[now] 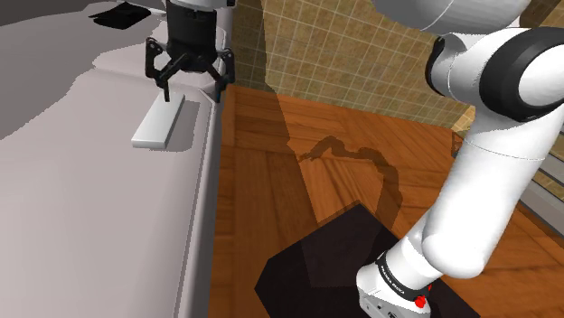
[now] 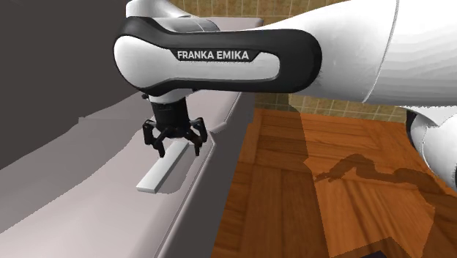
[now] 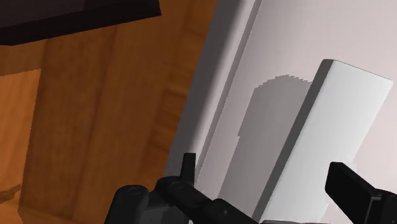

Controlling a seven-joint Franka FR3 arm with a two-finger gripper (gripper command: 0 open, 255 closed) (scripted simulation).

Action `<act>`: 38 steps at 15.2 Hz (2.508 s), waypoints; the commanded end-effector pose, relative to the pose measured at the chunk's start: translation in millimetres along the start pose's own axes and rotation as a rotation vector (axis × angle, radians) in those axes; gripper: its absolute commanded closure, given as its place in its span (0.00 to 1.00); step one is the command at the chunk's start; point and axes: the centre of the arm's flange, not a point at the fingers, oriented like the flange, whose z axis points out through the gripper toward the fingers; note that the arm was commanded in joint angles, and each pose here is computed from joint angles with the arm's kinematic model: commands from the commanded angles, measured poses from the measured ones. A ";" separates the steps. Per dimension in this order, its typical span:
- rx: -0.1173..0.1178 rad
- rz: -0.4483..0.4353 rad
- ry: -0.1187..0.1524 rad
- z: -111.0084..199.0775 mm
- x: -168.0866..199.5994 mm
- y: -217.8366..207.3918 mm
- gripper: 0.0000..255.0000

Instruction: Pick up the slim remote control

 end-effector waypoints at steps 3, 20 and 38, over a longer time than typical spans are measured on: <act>-0.019 0.063 -0.009 10.5 23.7 -50.1 0.00; -0.022 0.075 -0.011 52.5 30.2 -61.8 1.00; -0.022 0.075 -0.011 -26.6 28.2 -59.5 1.00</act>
